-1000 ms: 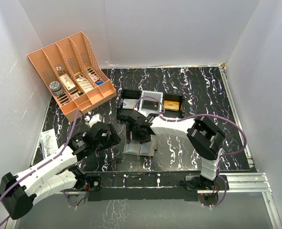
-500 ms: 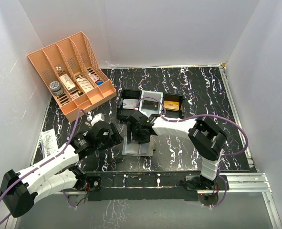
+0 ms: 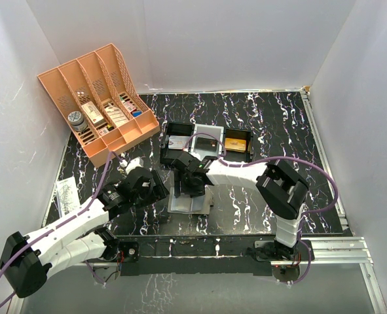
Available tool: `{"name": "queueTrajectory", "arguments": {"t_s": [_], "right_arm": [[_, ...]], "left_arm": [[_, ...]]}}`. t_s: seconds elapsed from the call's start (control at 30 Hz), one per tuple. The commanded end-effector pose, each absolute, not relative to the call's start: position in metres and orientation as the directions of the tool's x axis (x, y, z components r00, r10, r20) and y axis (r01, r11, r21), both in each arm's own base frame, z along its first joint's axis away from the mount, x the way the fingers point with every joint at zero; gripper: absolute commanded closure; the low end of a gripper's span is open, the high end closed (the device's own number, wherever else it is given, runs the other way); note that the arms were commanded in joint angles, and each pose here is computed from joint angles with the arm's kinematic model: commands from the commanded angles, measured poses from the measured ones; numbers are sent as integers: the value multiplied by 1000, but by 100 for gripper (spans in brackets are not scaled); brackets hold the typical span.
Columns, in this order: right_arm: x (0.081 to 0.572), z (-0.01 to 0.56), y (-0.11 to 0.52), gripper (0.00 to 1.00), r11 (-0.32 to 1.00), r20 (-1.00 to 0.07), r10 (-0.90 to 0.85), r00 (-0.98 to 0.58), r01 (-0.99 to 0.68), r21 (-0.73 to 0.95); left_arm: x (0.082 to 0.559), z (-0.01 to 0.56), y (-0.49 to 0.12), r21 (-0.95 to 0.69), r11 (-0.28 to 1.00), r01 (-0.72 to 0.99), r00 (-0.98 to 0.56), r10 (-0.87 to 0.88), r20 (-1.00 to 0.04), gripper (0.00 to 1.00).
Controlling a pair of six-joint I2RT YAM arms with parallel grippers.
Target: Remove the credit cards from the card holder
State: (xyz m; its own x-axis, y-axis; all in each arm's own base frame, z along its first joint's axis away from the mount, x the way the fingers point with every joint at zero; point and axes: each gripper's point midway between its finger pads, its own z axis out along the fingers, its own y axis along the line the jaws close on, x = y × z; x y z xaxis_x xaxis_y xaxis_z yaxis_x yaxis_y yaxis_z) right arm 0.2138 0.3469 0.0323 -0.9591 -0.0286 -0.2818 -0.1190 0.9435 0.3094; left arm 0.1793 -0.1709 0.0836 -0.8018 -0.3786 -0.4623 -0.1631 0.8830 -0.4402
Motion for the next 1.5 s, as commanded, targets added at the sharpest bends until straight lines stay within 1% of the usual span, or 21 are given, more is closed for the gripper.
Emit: {"name": "queueTrajectory", "arguments": {"t_s": [0.0,0.17,0.47,0.63,0.77,0.87,1.0,1.2,1.47], "right_arm": [[215,10,324,43,977,-277,-43,-960,-99,188],[214,16,332,49,962,-281,-33,-959,-107,252],[211,21,344,54,893,-235,9,-972,-98,439],[209,29,342,57,817,-200,43,-979,-81,570],[210,39,341,59,729,-165,88,-982,-50,683],[210,36,337,60,722,-153,99,-983,-35,691],[208,29,334,61,732,-141,97,-985,-26,681],[207,25,333,61,734,-133,97,-986,-20,678],[206,27,333,61,725,-131,91,-987,-24,689]], "left_arm": [[180,85,-171,-448,879,-165,-800,-385,-461,26],[180,87,-177,-462,876,-136,-807,-369,-462,26],[180,91,-192,-515,855,-58,-822,-334,-462,27],[178,96,-214,-575,817,50,-846,-271,-458,29],[171,98,-243,-650,745,149,-884,-194,-425,31],[165,96,-262,-701,684,204,-906,-139,-399,30],[161,80,-271,-717,669,196,-930,-105,-353,30],[166,66,-271,-709,681,185,-927,-119,-356,27],[168,50,-265,-670,722,174,-927,-109,-358,26]]}}
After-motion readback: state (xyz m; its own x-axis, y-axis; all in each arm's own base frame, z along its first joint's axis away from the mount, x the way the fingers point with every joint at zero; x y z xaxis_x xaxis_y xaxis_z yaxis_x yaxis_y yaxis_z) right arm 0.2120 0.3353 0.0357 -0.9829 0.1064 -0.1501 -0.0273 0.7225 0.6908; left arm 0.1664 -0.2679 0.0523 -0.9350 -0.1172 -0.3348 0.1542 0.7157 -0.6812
